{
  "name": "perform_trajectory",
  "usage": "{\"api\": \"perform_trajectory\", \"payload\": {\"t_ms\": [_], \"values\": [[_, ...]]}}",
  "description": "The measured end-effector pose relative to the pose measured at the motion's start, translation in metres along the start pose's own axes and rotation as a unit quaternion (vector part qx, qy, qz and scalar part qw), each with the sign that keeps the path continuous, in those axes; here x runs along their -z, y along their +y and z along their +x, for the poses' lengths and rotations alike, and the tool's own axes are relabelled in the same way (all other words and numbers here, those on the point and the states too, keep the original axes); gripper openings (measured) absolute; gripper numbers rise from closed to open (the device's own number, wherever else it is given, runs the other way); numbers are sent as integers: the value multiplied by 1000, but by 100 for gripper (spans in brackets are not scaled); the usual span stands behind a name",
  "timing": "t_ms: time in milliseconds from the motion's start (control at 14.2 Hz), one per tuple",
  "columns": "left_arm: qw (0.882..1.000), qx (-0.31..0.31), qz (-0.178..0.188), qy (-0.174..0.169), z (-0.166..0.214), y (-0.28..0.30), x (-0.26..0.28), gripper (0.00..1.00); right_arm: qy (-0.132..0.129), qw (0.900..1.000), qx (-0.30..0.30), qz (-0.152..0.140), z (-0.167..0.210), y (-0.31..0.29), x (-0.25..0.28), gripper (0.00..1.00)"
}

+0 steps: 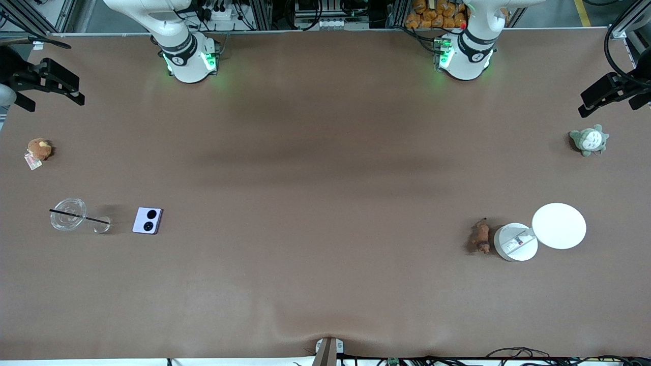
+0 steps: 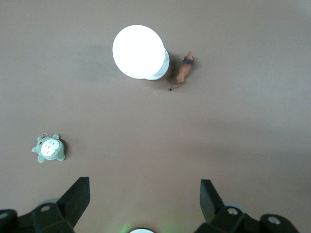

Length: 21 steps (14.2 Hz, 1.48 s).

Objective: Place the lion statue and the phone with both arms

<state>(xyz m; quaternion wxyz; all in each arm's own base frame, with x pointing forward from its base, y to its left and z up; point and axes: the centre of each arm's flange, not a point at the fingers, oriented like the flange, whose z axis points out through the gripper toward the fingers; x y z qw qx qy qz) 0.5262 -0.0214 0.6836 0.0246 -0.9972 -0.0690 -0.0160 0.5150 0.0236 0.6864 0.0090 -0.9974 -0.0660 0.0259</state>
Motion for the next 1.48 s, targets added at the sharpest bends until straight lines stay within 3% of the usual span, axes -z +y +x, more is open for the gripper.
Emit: {"api": "perform_trajectory", "payload": {"t_ms": [845,1197,1479], "values": [[1000,-6,0,-14,-4,5,-2,100,-1,1000,2,5,0,-3,-1,100],[999,-29,-4,-43,-9,31,-28,100,-4,1000,-19,23,-2,11,-1,100],[999,-25,-6,-36,-7,27,-24,100,-5,1000,-19,24,-2,11,-1,100]]}}
